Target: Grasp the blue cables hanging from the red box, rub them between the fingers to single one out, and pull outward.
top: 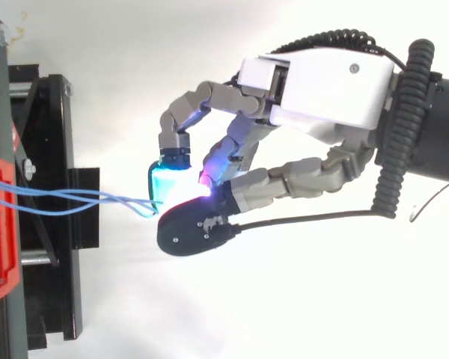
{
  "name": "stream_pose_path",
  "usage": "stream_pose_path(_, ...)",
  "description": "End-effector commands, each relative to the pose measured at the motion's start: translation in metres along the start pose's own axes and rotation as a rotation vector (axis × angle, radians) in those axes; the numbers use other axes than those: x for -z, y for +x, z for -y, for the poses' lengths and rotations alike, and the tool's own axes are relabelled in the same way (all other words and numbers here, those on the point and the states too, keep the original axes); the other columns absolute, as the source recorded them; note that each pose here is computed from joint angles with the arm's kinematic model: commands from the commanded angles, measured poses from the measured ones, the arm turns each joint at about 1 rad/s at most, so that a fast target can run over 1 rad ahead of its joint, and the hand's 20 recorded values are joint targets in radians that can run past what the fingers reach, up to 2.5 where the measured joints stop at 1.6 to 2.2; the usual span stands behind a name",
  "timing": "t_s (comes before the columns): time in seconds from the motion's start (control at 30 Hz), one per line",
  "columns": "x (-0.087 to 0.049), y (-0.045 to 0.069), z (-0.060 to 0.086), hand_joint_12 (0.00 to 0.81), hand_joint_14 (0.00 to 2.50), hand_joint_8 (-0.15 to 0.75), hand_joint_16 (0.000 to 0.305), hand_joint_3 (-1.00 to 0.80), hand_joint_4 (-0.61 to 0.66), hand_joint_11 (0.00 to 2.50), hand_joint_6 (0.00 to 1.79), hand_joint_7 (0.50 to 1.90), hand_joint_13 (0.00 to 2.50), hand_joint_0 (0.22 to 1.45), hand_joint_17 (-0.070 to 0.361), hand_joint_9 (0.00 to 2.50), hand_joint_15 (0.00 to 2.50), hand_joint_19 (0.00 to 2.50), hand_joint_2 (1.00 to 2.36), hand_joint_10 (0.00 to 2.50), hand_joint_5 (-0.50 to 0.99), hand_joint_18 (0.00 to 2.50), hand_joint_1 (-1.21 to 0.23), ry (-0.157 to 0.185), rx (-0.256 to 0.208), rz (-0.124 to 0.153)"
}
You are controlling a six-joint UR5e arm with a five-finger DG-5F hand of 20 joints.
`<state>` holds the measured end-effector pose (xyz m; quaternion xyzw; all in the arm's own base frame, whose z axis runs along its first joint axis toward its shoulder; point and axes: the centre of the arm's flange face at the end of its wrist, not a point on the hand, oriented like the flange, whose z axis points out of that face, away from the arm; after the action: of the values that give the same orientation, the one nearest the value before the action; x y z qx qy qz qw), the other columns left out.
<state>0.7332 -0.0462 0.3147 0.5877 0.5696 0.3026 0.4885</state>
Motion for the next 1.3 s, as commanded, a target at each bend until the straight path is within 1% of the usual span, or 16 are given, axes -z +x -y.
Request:
stream_pose_path(0.0,-0.0001,0.0017,0.0004,0.35,0.03,0.241,0.043,-0.42,0.07,1.11,0.89,1.07,0.85,0.56,0.097,1.15,0.76,0.78,1.01,0.02,-0.16,0.73,-0.68,0.001,0.0,-0.001)
stream_pose_path(0.1,0.0001,0.003,0.0002,0.358,0.03,0.254,0.045,-0.49,0.08,1.11,0.87,1.05,0.84,0.53,0.101,1.15,0.75,0.79,1.0,0.02,-0.16,0.73,-0.63,0.0,0.001,-0.004)
stream_pose_path(0.33,0.0001,0.0028,0.0002,0.374,0.03,0.265,0.049,-0.5,0.1,1.09,0.86,1.01,0.85,0.49,0.109,1.15,0.75,0.78,1.0,0.02,-0.16,0.74,-0.56,0.0,-0.008,-0.002)
stream_pose_path(0.43,0.0011,0.0047,-0.0011,0.375,0.03,0.265,0.049,-0.5,0.1,1.1,0.86,1.01,0.86,0.49,0.109,1.15,0.76,0.79,1.0,0.02,-0.16,0.74,-0.58,-0.002,-0.011,-0.005)
stream_pose_path(0.57,0.0012,0.0047,-0.0009,0.364,0.03,0.253,0.045,-0.49,0.08,1.12,0.86,1.04,0.85,0.54,0.102,1.14,0.76,0.8,1.0,0.02,-0.16,0.72,-0.69,0.0,-0.01,-0.005)
stream_pose_path(0.63,0.0013,0.0059,0.0003,0.349,0.03,0.239,0.044,-0.43,0.07,1.14,0.87,1.07,0.84,0.57,0.098,1.14,0.76,0.8,1.01,0.02,-0.16,0.71,-0.73,0.005,-0.007,-0.007)
stream_pose_path(0.67,0.002,0.0055,-0.0005,0.352,0.03,0.238,0.043,-0.4,0.07,1.11,0.87,1.07,0.85,0.58,0.098,1.14,0.76,0.8,1.01,0.03,-0.16,0.72,-0.75,0.005,-0.007,-0.007)
stream_pose_path(0.73,0.0016,0.0058,0.0006,0.349,0.03,0.239,0.043,-0.34,0.06,1.13,0.88,1.07,0.85,0.61,0.096,1.15,0.76,0.79,1.01,0.02,-0.16,0.72,-0.77,0.008,-0.006,-0.007)
stream_pose_path(0.9,0.0018,0.0069,0.0004,0.354,0.03,0.254,0.043,-0.14,0.0,1.15,0.92,1.12,0.88,0.62,0.097,1.2,0.76,0.77,1.02,0.02,-0.15,0.77,-0.78,0.008,-0.006,-0.008)
stream_pose_path(1.03,0.0026,0.0066,0.0012,0.358,0.03,0.266,0.044,-0.08,-0.03,1.15,0.93,1.13,0.9,0.62,0.1,1.23,0.75,0.75,1.02,0.02,-0.14,0.8,-0.79,0.016,-0.002,-0.009)
stream_pose_path(1.1,0.0026,0.0066,0.0012,0.366,0.03,0.27,0.046,-0.06,-0.04,1.13,0.93,1.15,0.91,0.62,0.103,1.26,0.76,0.74,1.02,0.02,-0.13,0.81,-0.79,0.016,-0.002,-0.009)
stream_pose_path(1.13,0.0032,0.0063,0.0003,0.374,0.03,0.279,0.047,-0.04,-0.04,1.12,0.93,1.14,0.92,0.61,0.107,1.27,0.74,0.73,1.02,0.02,-0.13,0.83,-0.78,0.015,-0.003,-0.009)
stream_pose_path(1.2,0.0034,0.0071,0.0002,0.395,0.02,0.299,0.051,-0.04,-0.03,1.05,0.92,1.15,0.93,0.61,0.116,1.3,0.67,0.7,1.01,0.02,-0.11,0.87,-0.77,0.015,-0.002,-0.007)
stream_pose_path(1.27,0.003,0.0077,0.001,0.408,0.02,0.305,0.054,-0.03,-0.04,0.86,0.91,1.16,0.91,0.6,0.121,1.26,0.55,0.65,1.01,0.02,-0.11,0.89,-0.77,0.016,-0.001,-0.001)
